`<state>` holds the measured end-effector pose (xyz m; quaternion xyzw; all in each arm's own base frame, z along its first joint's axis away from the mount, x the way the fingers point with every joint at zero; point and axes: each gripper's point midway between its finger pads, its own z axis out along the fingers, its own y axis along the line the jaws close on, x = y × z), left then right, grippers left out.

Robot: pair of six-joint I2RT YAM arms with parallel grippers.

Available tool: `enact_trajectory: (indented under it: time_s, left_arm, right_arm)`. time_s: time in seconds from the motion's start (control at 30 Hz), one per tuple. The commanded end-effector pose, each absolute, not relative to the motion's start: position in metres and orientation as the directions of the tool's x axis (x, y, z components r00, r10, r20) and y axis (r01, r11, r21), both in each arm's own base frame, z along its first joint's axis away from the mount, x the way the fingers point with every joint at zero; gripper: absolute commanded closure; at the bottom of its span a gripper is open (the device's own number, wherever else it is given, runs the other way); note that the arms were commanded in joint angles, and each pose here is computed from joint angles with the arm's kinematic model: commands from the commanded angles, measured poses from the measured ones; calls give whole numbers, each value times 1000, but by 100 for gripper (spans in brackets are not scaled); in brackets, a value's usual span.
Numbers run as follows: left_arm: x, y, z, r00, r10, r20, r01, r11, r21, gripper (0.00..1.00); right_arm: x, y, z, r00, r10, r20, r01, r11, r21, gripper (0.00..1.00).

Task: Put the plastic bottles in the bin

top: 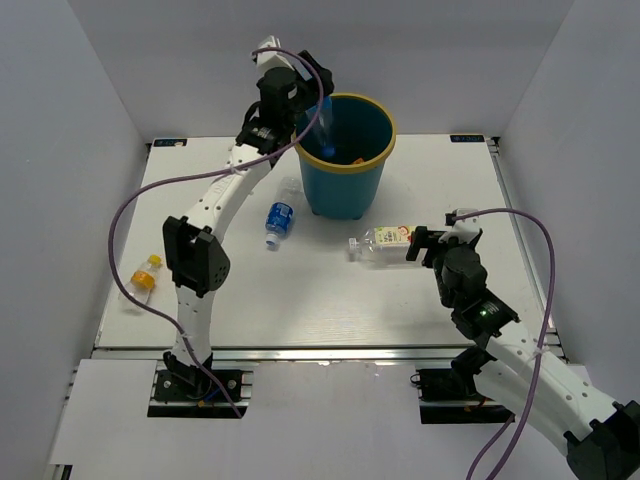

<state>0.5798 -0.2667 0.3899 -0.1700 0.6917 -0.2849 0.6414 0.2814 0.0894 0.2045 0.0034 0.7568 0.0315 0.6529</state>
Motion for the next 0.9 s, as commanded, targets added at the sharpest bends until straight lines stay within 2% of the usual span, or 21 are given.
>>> enact_trajectory:
  time_s: [0.0,0.23,0.37,0.4,0.5,0.53,0.57,0.63,0.73,0.77,0.87]
  left_arm:
    - [550,-275,450,-73,-559,-826,237,794,-559,2]
    - [520,-253,471,-39,-532,-846,234,818,-526,2]
    - [498,-239,459,-73,-466,-882,212,856,-471,2]
    - [494,-239,429,-134,-425,-895,188,876,-444,2]
    - [464,-215,414,-160,-403,-901,139,895,-425,2]
    - [456,-208,369,-229,-366,-902,94,914,-394,2]
    - [436,-192,379,-198,-393,-898,74,908,-413,2]
    - [417,-175,356,-206,-410,-888,23,905,-424,2]
    - [378,-150,296,-251,-459,-852,-60,886,-460,2]
    - [365,-147,252,-315,-450,-836,-88,891,-446,2]
    - [339,-150,209,-404,-422,-811,-43,895,-444,2]
  right_arm:
    - [287,87,231,-92,73,-993,-16,997,75,11]
    - [288,89,228,-102,66,-993,-21,997,68,11]
    - [287,88,230,-97,69,-993,-21,997,71,11]
    - [286,88,230,-95,70,-993,-20,997,72,11]
    - [285,87,231,-92,72,-993,-22,997,75,11]
    - [285,87,231,-90,72,-993,-24,997,74,11]
    - [285,88,232,-87,74,-993,-27,997,77,11]
    - [285,88,230,-89,74,-993,-28,997,76,11]
    - [286,88,230,-87,73,-994,-27,997,76,11]
    - [286,88,231,-86,74,-994,-29,997,77,11]
    - [286,85,230,-85,81,-993,-10,997,82,11]
